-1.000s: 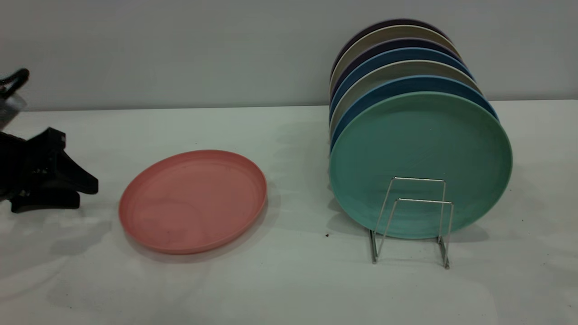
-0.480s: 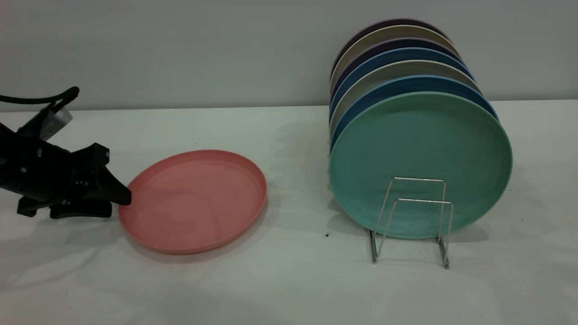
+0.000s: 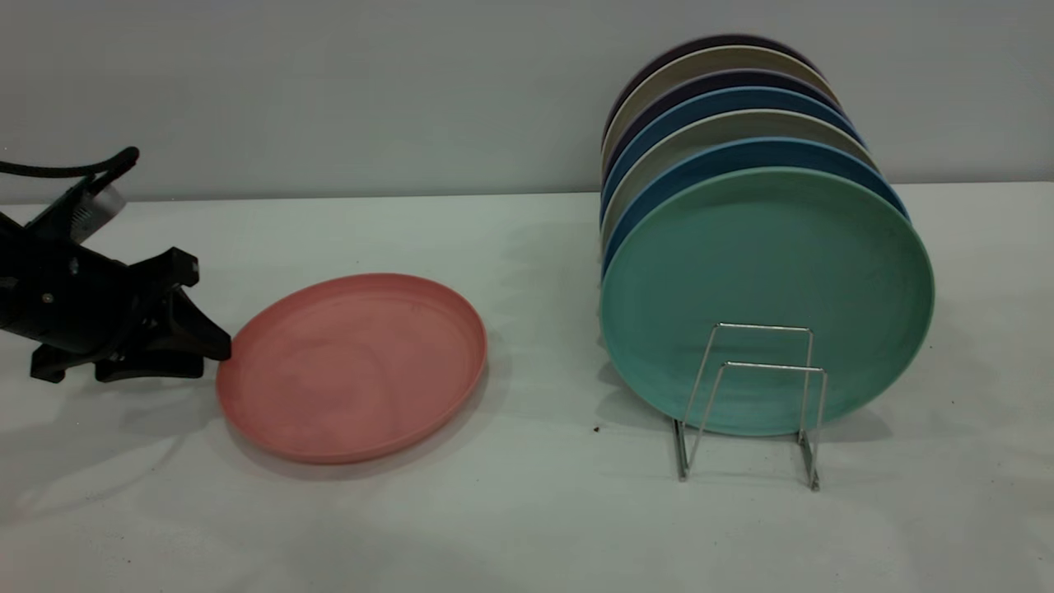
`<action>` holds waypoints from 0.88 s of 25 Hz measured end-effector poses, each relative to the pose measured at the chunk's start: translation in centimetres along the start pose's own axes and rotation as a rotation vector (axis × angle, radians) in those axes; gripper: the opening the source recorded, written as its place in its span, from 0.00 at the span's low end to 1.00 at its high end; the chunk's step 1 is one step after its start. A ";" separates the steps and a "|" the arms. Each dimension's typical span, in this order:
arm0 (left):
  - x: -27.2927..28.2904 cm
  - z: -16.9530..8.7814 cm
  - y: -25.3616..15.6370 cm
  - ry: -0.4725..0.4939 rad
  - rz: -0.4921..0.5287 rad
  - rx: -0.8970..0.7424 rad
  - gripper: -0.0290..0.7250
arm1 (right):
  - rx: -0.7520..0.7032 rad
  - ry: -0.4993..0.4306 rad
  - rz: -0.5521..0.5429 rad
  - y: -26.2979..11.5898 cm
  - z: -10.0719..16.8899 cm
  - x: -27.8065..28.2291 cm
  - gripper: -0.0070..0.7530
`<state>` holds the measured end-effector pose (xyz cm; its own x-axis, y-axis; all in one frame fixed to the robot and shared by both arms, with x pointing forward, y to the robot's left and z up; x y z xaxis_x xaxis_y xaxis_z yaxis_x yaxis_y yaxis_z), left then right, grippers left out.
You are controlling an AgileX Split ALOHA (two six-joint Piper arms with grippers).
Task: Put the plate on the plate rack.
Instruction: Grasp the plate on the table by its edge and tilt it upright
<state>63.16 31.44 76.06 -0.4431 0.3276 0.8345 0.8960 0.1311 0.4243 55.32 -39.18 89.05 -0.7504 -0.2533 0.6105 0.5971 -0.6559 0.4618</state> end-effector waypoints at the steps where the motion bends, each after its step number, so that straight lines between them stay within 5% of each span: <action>1: -0.1 0.0 -0.1 -0.002 0.005 0.002 0.42 | -0.001 0.000 -0.001 0.0 0.0 0.0 0.33; 13: -1.8 0.4 -1.3 -0.024 0.043 0.028 0.38 | 0.004 0.000 -0.001 0.0 0.0 0.0 0.33; 22: -2.0 -0.1 -1.1 -0.023 0.026 0.005 0.09 | 0.011 0.000 -0.003 0.0 0.0 0.0 0.33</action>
<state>63.11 30.58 73.94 -0.4186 0.3528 0.8369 0.9075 0.1268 0.4004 55.35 -39.20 89.07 -0.7521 -0.2519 0.6091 0.5983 -0.6484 0.4706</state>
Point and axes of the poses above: a point on each arm's last joint axis where the gripper is mounted, x pointing back along that axis away from the gripper, z along the wrist's bending axis when the last joint is at zero, y = z × x, the point moved 5 cm from there along -x, pointing out along that axis toward the gripper, and after that the axes turned 12 degrees about -x, right-handed, at the moved point
